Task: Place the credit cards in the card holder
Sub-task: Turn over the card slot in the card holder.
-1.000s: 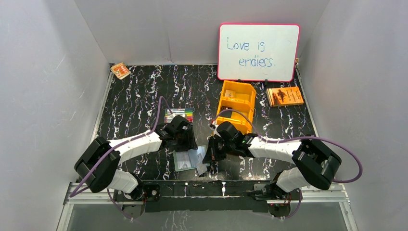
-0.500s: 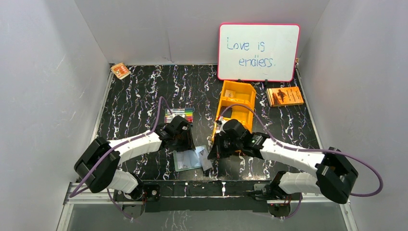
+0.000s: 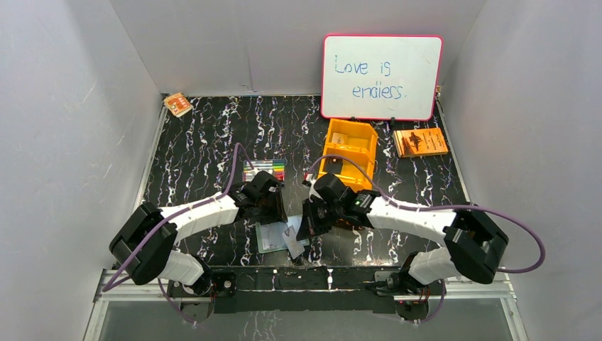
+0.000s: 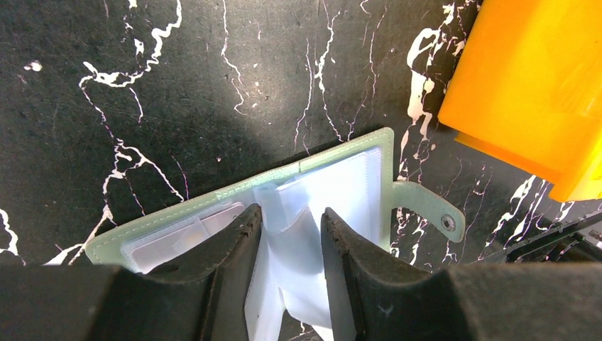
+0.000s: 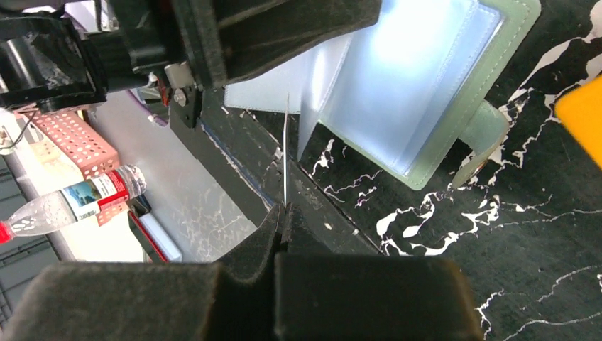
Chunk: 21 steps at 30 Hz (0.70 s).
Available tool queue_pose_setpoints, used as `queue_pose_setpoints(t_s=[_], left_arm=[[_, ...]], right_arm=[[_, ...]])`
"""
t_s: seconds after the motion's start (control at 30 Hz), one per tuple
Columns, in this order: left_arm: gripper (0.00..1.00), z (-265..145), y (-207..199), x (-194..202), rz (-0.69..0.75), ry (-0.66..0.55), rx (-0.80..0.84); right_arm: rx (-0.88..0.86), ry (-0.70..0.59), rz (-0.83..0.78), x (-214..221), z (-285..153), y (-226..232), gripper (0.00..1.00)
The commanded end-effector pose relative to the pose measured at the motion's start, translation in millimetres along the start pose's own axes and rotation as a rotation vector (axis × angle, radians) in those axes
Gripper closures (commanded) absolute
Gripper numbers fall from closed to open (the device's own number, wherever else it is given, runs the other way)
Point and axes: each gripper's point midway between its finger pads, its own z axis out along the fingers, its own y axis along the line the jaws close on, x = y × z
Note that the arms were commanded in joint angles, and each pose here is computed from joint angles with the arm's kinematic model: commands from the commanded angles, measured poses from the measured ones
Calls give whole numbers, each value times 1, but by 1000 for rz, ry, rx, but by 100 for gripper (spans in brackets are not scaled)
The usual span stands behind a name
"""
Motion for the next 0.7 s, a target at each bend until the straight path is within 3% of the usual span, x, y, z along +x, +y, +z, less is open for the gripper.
queue_pose_setpoints(t_s=[0.0,0.43,0.67], left_arm=[[66,-9,1,-2,5,-14,1],[43,-28,3,-6,5,-28,-20],[38,-48,5,-13,1,-60,-48]], right_arm=[[-40,-50,7,-20,9,16,100],[129,-69,115,-12,15,-26,100],[112,-100,102,-17,5,-17,100]])
